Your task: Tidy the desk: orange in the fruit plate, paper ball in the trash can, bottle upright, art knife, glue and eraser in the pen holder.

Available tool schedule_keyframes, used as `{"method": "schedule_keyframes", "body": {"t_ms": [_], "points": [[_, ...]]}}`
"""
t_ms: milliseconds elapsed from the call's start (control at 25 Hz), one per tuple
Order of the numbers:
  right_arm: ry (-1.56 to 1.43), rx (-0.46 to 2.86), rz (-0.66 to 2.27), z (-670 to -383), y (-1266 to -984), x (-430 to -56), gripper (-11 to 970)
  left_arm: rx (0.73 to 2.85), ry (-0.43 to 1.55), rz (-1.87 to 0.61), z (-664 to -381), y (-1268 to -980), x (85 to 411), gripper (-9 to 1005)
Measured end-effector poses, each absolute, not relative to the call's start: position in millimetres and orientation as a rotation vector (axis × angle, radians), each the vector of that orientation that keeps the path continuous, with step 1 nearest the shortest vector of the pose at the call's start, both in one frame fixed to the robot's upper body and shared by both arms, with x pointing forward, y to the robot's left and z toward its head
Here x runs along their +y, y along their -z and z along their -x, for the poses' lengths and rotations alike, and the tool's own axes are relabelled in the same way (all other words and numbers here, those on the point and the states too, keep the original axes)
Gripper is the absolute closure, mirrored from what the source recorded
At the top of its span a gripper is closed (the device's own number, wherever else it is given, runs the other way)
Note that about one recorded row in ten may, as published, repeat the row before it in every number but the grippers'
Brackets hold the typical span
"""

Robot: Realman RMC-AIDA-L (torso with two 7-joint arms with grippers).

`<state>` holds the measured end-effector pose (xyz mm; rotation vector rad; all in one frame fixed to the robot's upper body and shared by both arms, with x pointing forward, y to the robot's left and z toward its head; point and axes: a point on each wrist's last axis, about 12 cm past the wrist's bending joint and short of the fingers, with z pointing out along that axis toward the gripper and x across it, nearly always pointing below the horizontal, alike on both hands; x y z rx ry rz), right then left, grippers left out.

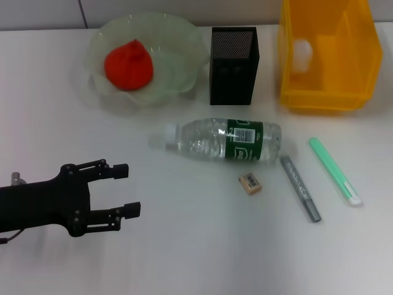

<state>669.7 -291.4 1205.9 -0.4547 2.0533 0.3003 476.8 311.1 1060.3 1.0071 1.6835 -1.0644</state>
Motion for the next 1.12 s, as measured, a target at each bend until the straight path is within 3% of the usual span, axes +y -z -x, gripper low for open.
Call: {"method": "schedule_keyframes", "body": {"t_ms": [200,400,560,840,1120], "points": [[-0.525,1.859,0.455,-653.6,-1215.0,-291.9,197,1.681,1.065,-1.009,-476.1,-1060.1,311.1,241],[-0.793,1.663,0.656,-620.0,-1210.7,-288.4,197,1.673,1.069,-1.012,-475.9,-1059.8,308.9,243],[-0.929,1.613,0.821,-589.1,-1189.6,-289.8,197,1.671,1.069,-1.012,-475.9,-1059.5,308.0,244],[-1.045,1.672,0.970,-532.3,-1127.6,-304.2,197,1.651,1.058,-1.027,-485.9,-1062.3,299.3,247],[-1.034,1.736,1.050,-505.3,-1091.1,-301.1,198,1.645,1.032,-1.055,-503.3,-1068.6,291.3,249]]}}
